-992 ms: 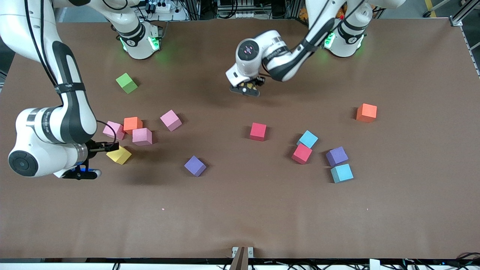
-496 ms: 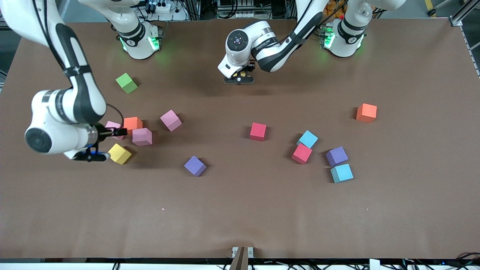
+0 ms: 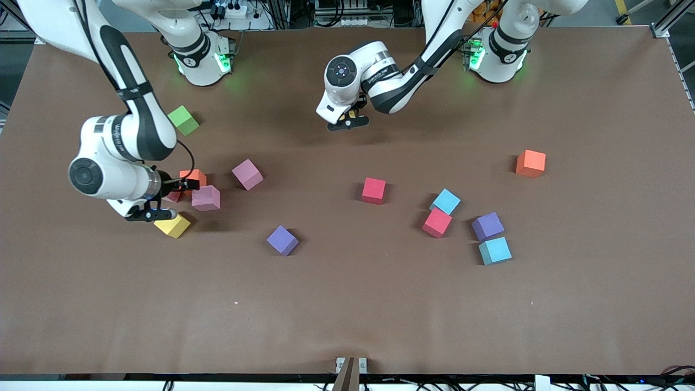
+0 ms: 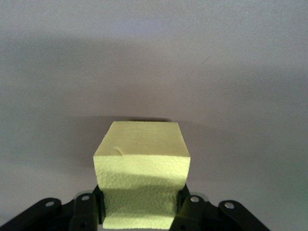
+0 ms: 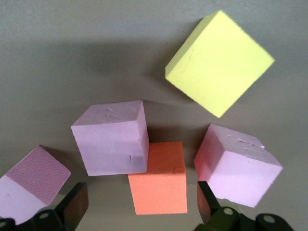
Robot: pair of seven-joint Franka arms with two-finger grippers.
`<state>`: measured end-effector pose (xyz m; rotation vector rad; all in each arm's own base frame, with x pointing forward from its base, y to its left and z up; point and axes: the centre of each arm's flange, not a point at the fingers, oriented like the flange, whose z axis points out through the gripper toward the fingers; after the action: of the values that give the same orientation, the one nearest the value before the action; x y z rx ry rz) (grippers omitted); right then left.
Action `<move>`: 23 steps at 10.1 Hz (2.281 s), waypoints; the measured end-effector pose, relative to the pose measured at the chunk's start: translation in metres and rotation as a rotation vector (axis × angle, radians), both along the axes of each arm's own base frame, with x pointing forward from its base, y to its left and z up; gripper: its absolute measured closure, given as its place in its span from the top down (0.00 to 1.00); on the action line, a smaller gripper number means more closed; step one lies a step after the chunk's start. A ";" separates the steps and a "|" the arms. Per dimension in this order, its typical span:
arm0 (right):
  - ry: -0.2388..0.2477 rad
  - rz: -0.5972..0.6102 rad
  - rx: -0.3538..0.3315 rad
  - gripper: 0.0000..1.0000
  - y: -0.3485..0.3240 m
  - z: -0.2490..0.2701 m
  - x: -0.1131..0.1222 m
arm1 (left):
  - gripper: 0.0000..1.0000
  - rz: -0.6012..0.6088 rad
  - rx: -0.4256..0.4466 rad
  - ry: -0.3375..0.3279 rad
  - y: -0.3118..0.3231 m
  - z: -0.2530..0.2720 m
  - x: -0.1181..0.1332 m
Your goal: Form number 2 with 11 blocks
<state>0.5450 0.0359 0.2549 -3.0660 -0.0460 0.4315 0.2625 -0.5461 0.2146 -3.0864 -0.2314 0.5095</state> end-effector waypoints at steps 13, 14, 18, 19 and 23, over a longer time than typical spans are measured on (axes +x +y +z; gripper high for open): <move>-0.030 0.040 0.004 1.00 0.029 -0.056 0.000 | 1.00 -0.140 -0.007 -0.080 0.000 0.042 0.022; -0.020 0.032 0.008 1.00 0.029 -0.061 -0.002 | 1.00 -0.129 0.015 -0.096 0.010 0.068 0.034; -0.010 0.023 0.010 0.70 0.028 -0.068 -0.004 | 1.00 0.036 0.060 -0.169 0.082 0.148 0.119; -0.012 0.020 0.012 0.64 0.028 -0.067 -0.004 | 1.00 0.095 0.060 -0.174 0.104 0.153 0.147; -0.018 0.058 0.025 0.60 0.045 -0.019 0.000 | 1.00 0.292 0.059 -0.180 0.188 0.164 0.235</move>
<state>0.5450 0.0805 0.2356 -3.0505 -0.1401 0.4024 0.4973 -0.3583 0.3789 -3.0539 -0.6918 0.2200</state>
